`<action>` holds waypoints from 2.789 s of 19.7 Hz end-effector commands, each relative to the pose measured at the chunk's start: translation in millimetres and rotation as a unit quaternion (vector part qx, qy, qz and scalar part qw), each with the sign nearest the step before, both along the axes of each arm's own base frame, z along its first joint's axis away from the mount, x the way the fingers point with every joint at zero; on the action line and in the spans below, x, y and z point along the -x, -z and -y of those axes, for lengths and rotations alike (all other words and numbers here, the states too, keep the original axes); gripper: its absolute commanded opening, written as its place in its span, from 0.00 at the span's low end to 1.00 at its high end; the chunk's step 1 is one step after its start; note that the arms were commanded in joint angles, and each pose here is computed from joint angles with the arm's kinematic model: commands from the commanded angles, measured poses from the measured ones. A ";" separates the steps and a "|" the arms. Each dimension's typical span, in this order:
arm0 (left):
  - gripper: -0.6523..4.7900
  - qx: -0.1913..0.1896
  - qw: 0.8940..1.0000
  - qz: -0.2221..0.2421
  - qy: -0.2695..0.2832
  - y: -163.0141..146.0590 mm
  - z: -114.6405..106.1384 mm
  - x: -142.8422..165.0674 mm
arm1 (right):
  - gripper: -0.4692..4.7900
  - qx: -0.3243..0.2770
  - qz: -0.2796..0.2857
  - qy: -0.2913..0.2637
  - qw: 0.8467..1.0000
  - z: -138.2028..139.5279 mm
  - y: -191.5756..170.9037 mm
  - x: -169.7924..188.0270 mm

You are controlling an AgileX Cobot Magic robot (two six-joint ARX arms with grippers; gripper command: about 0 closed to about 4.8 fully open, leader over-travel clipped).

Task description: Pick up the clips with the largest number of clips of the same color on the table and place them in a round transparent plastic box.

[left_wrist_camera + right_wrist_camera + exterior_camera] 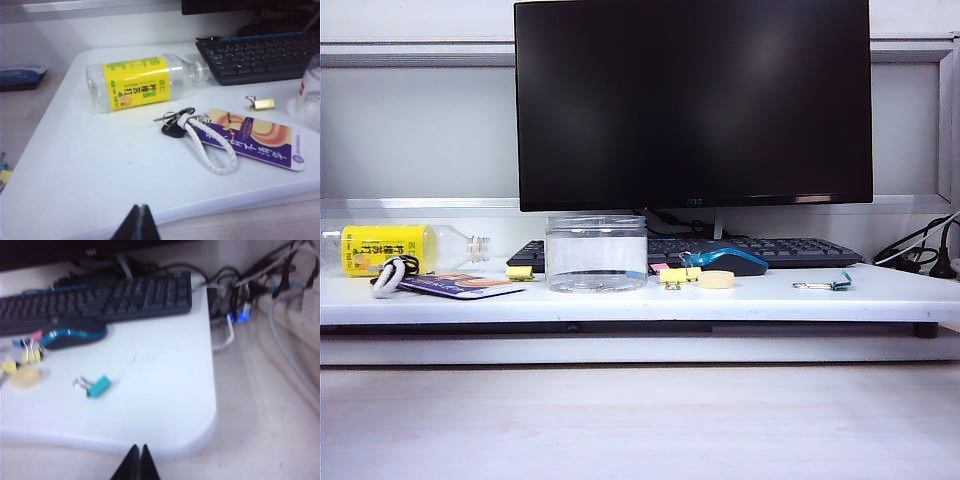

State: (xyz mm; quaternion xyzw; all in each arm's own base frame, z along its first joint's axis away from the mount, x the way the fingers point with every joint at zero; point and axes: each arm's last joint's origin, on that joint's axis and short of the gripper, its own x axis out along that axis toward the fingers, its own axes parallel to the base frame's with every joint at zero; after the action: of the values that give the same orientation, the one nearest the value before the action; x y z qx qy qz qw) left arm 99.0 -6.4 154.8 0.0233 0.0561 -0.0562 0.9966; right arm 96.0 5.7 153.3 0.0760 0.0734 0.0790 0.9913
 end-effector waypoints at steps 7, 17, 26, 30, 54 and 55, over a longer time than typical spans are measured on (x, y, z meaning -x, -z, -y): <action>0.11 0.002 1.000 0.002 0.002 0.1 0.1 -0.2 | 0.09 -0.001 -0.019 0.001 1.000 0.0 2.8 0.9; 0.11 0.171 0.985 -0.015 0.034 -1.9 3.0 0.1 | 0.09 -0.168 -0.026 -0.071 0.983 -5.3 -4.1 1.3; 0.37 0.284 0.933 0.035 0.220 -29.2 12.2 5.4 | 0.17 -0.165 0.021 -0.121 0.979 -7.8 -39.3 9.6; 0.47 0.241 0.939 0.082 0.233 -59.1 12.0 12.9 | 0.17 -0.164 0.028 -0.120 0.979 -7.6 -49.1 12.8; 0.65 -0.186 0.913 -0.216 0.292 -154.7 67.6 -111.1 | 0.17 -0.168 -0.039 -0.078 0.982 -6.6 -35.8 12.4; 0.65 -0.217 0.908 -0.212 0.290 -150.7 76.9 -120.2 | 0.17 -0.168 -0.039 -0.080 0.982 -6.7 -35.8 12.5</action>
State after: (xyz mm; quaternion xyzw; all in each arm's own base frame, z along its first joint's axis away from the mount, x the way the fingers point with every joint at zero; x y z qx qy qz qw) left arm 210.7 -77.6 304.7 0.1975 0.2858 -0.3502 0.8699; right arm 83.7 12.3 185.1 0.2399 0.1156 0.1603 0.9505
